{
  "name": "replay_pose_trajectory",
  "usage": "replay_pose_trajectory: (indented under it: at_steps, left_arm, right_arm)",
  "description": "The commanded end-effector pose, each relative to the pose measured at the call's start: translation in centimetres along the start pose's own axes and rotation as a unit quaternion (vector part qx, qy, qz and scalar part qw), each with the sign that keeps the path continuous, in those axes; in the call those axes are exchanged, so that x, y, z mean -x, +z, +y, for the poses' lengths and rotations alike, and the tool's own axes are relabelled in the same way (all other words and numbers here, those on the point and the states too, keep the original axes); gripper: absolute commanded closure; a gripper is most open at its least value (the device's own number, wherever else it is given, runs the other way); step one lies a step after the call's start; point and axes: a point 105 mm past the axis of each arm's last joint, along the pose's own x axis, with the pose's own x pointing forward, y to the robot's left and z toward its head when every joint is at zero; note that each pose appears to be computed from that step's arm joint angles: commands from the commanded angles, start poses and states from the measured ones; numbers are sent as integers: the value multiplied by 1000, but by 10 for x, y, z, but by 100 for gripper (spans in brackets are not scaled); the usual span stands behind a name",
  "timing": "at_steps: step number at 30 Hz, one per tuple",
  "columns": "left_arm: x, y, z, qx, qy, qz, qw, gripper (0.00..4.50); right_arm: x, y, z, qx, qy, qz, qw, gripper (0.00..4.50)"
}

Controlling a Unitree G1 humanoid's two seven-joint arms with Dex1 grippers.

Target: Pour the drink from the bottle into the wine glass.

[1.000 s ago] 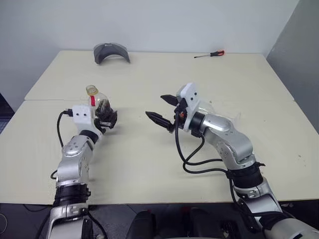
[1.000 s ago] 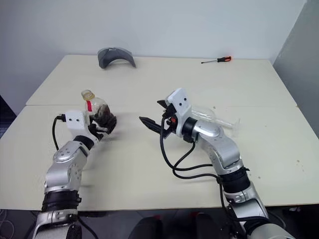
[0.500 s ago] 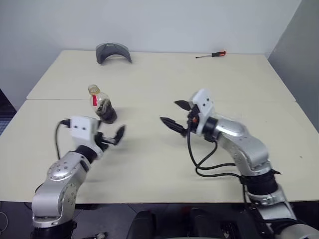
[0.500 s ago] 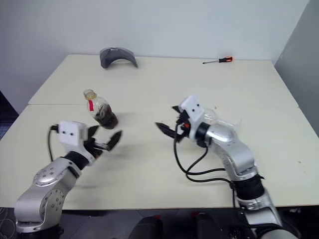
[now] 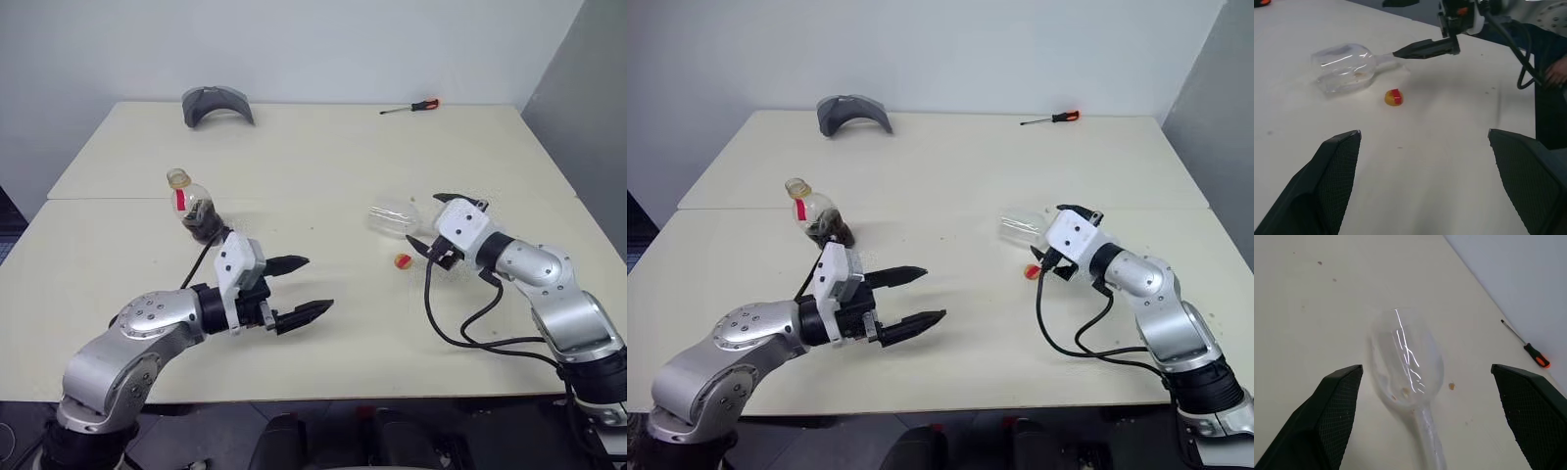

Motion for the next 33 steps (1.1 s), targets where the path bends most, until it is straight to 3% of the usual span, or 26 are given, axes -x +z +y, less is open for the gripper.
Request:
replay_pose_trajectory:
  at_steps: [1,9,25,28,33]
  left_arm:
    - [-8,5,6,-26,-6,-13,1000,3]
    - [-16,15,21,-45,11,-35,998,3]
    - [-21,13,-1,-6,-22,-56,998,3]
    - [-20,14,2,-8,-17,-55,998,0]
    - [-21,17,5,-11,-12,-57,998,0]
  right_arm:
    - [-1,-14,-10,48,-26,24,998,0]
    - [-12,-36,-12,131,-11,74,989,0]
    - [-40,-33,-12,143,6,86,986,0]
    - [-42,-37,-10,148,17,96,984,53]
    - [-42,-40,-13,166,25,110,980,224]
